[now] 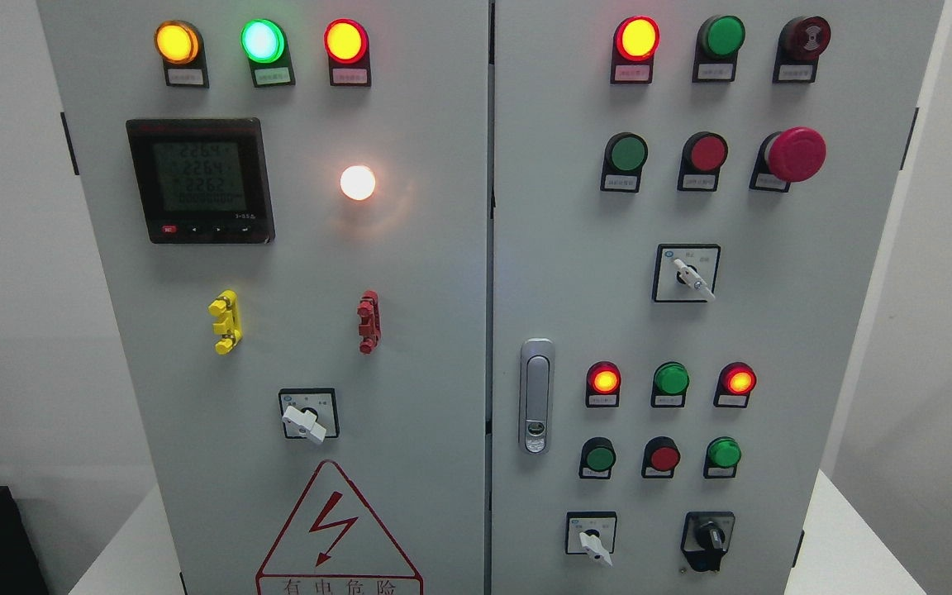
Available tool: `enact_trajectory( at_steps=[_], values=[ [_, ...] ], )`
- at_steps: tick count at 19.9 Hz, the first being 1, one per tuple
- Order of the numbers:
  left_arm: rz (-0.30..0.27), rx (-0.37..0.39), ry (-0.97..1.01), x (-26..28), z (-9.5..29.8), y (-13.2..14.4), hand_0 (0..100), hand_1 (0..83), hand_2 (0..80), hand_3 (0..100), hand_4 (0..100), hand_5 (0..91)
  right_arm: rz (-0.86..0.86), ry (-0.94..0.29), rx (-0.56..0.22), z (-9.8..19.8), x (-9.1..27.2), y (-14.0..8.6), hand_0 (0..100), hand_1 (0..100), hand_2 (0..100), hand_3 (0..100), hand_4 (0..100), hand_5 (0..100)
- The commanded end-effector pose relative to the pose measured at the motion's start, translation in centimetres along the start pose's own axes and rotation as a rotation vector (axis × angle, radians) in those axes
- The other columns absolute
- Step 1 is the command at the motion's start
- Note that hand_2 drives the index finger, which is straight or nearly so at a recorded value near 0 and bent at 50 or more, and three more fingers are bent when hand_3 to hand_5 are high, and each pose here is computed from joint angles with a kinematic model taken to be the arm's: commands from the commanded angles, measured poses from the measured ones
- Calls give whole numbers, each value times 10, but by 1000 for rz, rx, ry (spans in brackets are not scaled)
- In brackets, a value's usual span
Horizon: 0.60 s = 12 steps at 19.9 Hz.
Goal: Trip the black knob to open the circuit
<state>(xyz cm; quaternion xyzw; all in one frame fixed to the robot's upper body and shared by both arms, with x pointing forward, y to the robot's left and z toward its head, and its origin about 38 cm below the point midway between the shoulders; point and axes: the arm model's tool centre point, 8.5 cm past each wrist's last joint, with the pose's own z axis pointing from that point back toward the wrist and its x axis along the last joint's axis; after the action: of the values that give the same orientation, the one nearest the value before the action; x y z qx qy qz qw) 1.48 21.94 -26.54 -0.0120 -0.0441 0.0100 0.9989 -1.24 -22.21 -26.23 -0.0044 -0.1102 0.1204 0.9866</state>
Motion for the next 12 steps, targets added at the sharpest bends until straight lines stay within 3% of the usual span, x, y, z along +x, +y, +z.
enact_trajectory(
  at_steps=[1, 12],
  values=[
    [3, 0, 2, 0, 0, 0, 120, 389, 0, 0, 0, 0, -8, 3, -5, 0, 1, 1, 0, 186, 0, 0, 0, 0],
    [3, 0, 2, 0, 0, 0, 120, 389, 0, 0, 0, 0, -27, 76, 17, 1, -9, 8, 0, 197, 0, 0, 0, 0]
  ],
)
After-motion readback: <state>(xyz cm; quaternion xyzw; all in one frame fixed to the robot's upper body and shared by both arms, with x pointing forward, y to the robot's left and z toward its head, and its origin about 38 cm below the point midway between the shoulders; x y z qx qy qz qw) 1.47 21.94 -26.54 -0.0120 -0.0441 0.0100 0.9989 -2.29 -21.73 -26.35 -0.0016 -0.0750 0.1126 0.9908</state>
